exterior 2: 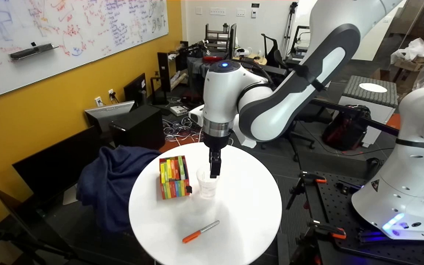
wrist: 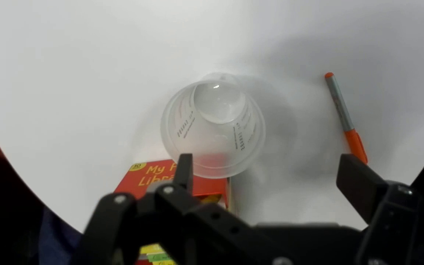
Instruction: Remove the marker from the cup and place it on the table and move the cup to the left
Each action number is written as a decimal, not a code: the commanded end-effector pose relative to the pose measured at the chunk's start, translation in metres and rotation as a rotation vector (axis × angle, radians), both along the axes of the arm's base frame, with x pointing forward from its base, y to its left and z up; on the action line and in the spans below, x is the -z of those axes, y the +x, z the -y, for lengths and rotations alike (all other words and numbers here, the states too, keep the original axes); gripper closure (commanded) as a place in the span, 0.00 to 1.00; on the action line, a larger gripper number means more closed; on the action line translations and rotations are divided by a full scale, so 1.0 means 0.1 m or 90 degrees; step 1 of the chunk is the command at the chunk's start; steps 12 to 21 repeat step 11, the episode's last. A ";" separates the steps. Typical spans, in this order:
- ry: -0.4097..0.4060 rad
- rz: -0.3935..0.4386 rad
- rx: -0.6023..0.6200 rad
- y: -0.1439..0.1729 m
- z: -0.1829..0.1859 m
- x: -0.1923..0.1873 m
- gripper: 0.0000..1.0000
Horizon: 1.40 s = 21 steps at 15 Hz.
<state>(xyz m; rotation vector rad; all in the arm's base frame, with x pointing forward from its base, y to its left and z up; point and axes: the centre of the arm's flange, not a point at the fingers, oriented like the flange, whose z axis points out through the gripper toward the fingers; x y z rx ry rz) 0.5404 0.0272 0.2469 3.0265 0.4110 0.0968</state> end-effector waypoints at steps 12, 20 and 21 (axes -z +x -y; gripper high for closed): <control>-0.011 0.034 0.009 -0.09 0.02 -0.34 0.00; -0.011 0.034 0.009 -0.09 0.02 -0.34 0.00; -0.011 0.034 0.009 -0.09 0.02 -0.34 0.00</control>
